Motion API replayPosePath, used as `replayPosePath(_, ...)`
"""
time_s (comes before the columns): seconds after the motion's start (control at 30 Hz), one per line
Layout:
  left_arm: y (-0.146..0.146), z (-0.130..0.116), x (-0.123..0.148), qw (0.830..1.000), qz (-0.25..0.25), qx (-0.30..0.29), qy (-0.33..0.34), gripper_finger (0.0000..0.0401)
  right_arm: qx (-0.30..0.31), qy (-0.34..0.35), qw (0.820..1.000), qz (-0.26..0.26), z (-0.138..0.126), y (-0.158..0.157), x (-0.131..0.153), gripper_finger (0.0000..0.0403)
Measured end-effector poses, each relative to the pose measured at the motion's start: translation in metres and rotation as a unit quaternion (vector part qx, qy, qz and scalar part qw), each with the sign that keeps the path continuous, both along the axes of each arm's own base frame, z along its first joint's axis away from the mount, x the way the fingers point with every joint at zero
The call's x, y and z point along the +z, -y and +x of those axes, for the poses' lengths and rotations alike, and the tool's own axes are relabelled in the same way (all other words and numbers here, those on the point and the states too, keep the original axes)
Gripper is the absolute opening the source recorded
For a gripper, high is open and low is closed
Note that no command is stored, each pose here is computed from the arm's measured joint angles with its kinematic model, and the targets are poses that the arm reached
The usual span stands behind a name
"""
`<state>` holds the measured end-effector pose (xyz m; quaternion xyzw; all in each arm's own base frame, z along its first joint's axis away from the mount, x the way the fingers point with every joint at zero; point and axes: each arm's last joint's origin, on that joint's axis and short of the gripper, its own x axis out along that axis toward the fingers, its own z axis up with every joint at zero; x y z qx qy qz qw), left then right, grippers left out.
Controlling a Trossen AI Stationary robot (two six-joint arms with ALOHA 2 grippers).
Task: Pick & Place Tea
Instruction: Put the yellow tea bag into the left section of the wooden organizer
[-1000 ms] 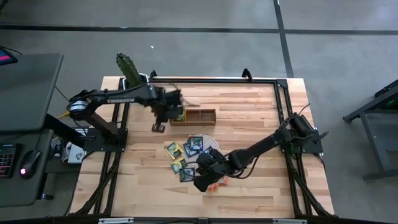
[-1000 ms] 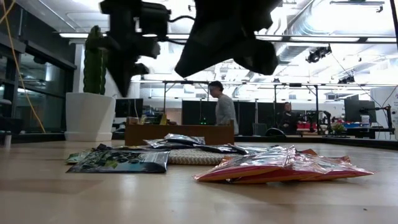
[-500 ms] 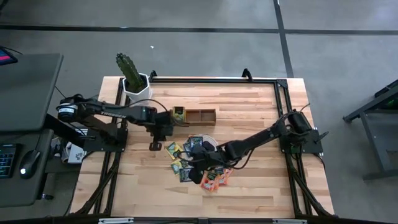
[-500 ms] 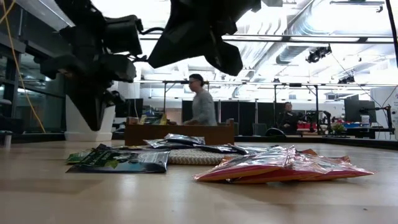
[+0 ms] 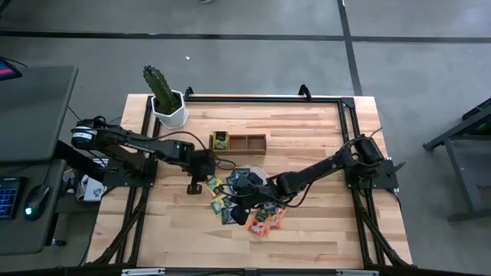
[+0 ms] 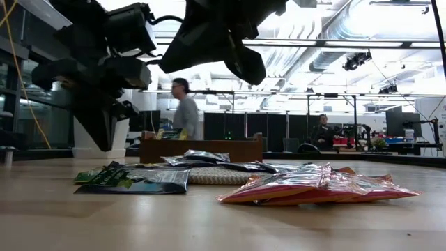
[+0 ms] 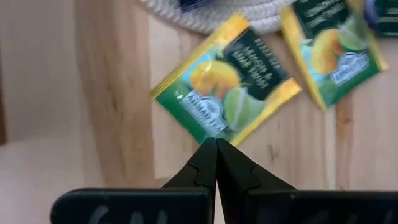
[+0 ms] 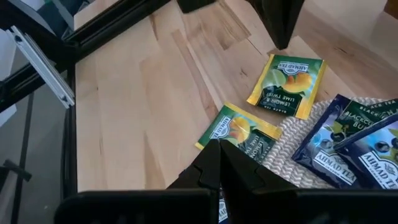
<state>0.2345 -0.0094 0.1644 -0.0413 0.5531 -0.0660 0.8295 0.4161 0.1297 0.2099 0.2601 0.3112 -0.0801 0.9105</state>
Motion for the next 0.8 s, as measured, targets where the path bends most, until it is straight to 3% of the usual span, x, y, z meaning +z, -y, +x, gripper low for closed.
replayPosePath(0.13,-0.001,0.002,0.001,1.000,0.010,0.000,0.014,0.0005,0.003,0.009,1.000,-0.001,0.001,-0.002,0.001,0.0000)
replayPosePath(0.3,0.001,0.005,0.002,0.995,0.030,-0.086,0.042,0.0046,0.008,0.004,1.000,-0.003,0.000,-0.002,0.001,0.0000)
replayPosePath(0.53,0.014,0.002,0.001,0.951,0.118,-0.280,0.062,0.0147,0.055,-0.005,0.998,0.000,-0.002,-0.009,0.000,0.0000)
replayPosePath(0.67,0.015,0.002,0.001,0.931,0.185,-0.311,0.056,0.0202,0.066,-0.019,0.998,0.001,-0.007,-0.016,-0.002,0.0000)
replayPosePath(0.8,0.015,0.002,0.001,0.924,0.177,-0.334,0.063,0.0239,0.062,-0.027,0.998,-0.005,-0.010,-0.022,-0.004,0.0000)
